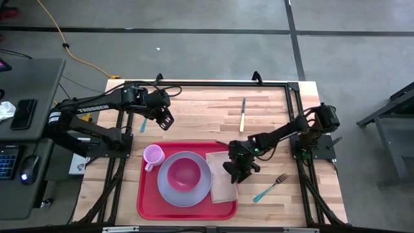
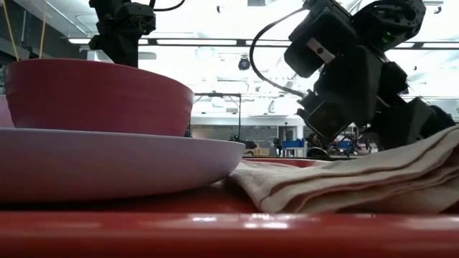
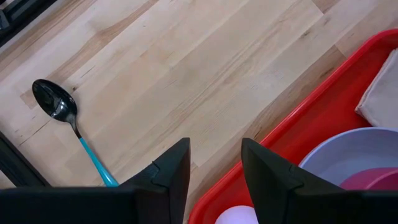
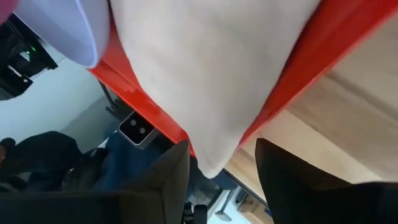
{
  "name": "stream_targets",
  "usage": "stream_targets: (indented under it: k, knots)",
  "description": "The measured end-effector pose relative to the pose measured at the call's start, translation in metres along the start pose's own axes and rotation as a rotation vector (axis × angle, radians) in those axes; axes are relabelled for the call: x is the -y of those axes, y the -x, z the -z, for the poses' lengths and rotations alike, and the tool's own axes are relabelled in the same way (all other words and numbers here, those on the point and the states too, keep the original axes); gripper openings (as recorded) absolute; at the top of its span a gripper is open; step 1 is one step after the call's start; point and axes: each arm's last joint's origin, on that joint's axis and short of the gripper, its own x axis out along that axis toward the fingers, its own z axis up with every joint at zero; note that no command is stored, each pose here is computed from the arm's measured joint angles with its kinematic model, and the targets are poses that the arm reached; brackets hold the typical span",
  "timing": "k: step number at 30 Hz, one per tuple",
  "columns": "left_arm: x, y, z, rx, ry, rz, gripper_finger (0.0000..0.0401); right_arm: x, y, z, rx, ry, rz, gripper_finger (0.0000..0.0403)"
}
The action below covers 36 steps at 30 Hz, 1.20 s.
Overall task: Set up tray
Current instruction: Put the peach napkin to the right of the purple plate on the orange serving tray
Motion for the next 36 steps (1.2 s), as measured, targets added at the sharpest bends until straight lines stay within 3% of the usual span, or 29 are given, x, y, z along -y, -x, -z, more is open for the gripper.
stream_targets:
  k: [14, 36]
  knots:
    - [0.000, 0.000, 0.000, 0.000, 0.000, 0.000, 0.0175, -0.003, -0.012, 0.016, -0.019, -0.084, -0.005, 0.0154]
    - [0.000, 0.000, 0.000, 0.001, -0.008, 0.001, 0.0175, 0.005, -0.031, 0.037, 0.160, -0.173, 0.052, 0.0145]
